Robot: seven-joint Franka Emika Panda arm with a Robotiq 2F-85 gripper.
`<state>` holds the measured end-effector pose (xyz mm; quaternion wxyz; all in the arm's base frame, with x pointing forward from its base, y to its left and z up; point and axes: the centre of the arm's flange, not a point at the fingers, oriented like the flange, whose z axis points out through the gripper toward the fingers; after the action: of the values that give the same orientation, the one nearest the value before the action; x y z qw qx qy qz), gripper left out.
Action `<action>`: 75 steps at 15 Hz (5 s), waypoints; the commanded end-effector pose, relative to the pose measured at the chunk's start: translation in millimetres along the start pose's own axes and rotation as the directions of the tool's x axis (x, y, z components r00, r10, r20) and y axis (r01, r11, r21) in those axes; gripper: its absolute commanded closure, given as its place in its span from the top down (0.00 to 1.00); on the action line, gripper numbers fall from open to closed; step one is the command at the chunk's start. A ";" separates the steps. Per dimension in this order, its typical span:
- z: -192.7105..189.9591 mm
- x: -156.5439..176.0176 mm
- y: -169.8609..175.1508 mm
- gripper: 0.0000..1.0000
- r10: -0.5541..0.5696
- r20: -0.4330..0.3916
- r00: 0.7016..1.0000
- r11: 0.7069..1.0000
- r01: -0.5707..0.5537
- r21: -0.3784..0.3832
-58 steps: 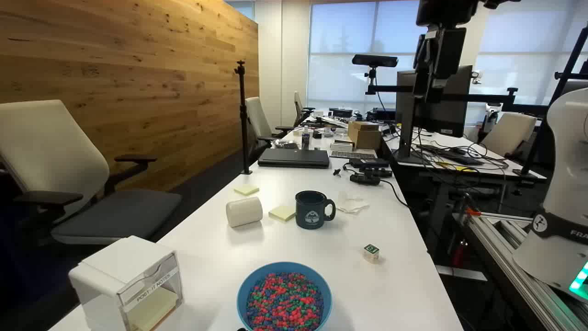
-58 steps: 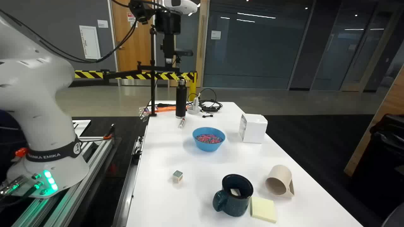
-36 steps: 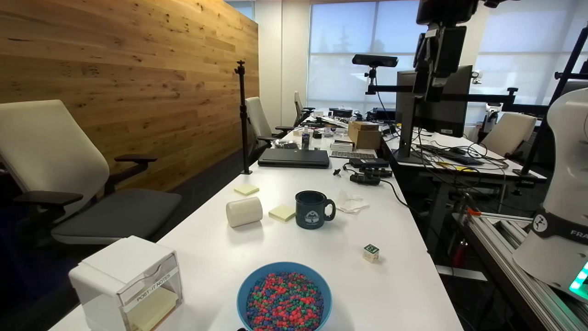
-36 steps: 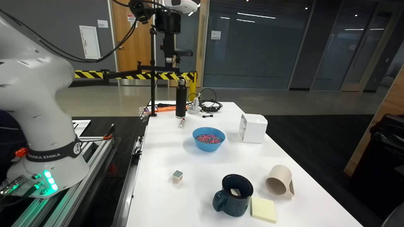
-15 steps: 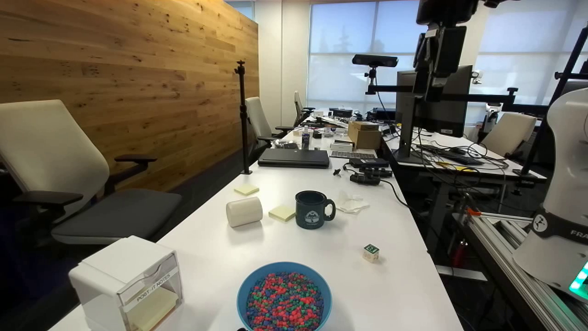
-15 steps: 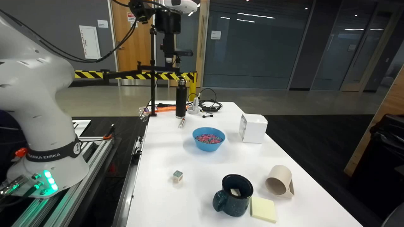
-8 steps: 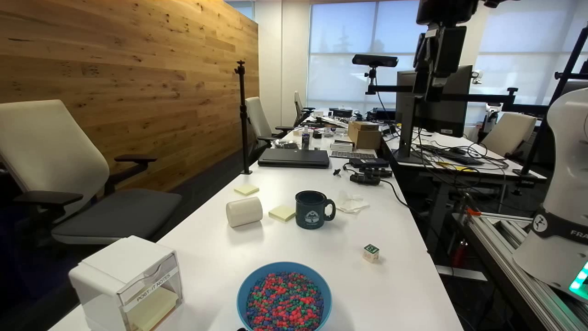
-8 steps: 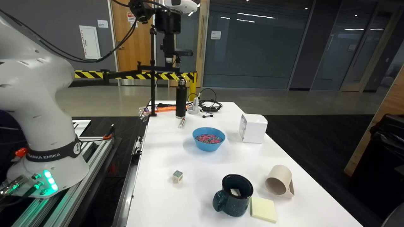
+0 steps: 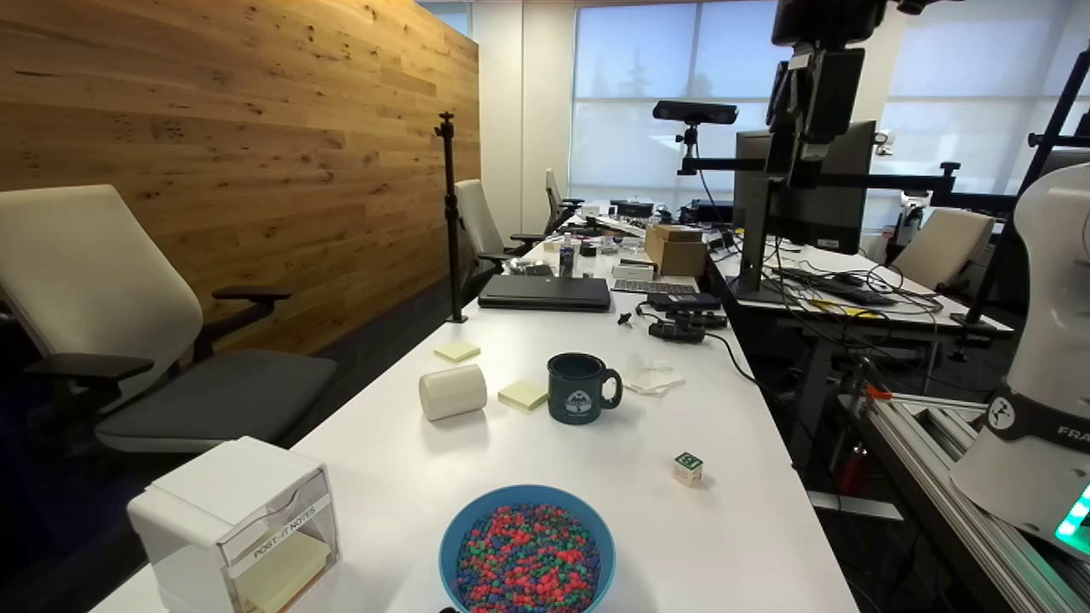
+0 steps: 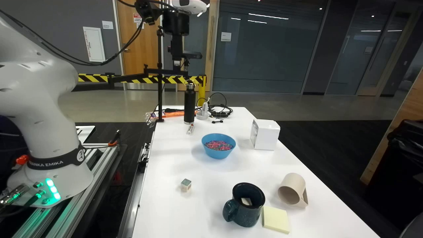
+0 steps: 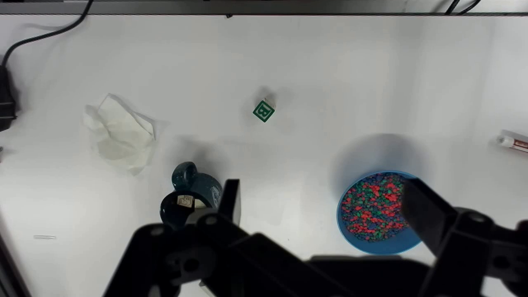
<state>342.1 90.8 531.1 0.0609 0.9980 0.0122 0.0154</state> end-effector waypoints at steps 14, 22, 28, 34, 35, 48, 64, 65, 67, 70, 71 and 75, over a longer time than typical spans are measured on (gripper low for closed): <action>0.0 0.0 0.0 1.00 0.000 0.000 1.000 1.000 0.000 0.000; 0.0 0.0 0.0 1.00 0.000 0.000 1.000 1.000 0.000 0.000; -1.8 3.5 -5.6 1.00 0.002 -0.022 1.000 1.000 -0.001 0.025; -23.8 28.5 -21.8 1.00 -0.004 -0.200 0.980 0.998 0.017 0.063; -26.8 34.0 -24.8 1.00 -0.007 -0.236 0.972 0.997 0.025 0.073; -5.0 67.3 -98.1 1.00 -0.128 -0.425 0.896 0.974 0.194 0.115; 40.3 84.8 -104.3 1.00 -0.161 -0.323 0.933 0.974 0.204 0.102; 39.8 84.9 -104.4 1.00 -0.161 -0.323 0.932 0.974 0.204 0.102; 50.5 97.0 -113.6 1.00 -0.094 -0.321 0.942 0.973 0.155 0.168; 67.2 128.0 -141.6 1.00 -0.004 -0.367 0.930 0.977 0.082 0.195; 72.9 136.7 -150.7 1.00 0.032 -0.395 0.918 0.976 0.056 0.209; 97.9 166.4 -182.2 1.00 0.090 -0.438 0.894 0.968 0.025 0.251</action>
<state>472.3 237.3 433.9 -0.0678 0.9714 0.0328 0.2253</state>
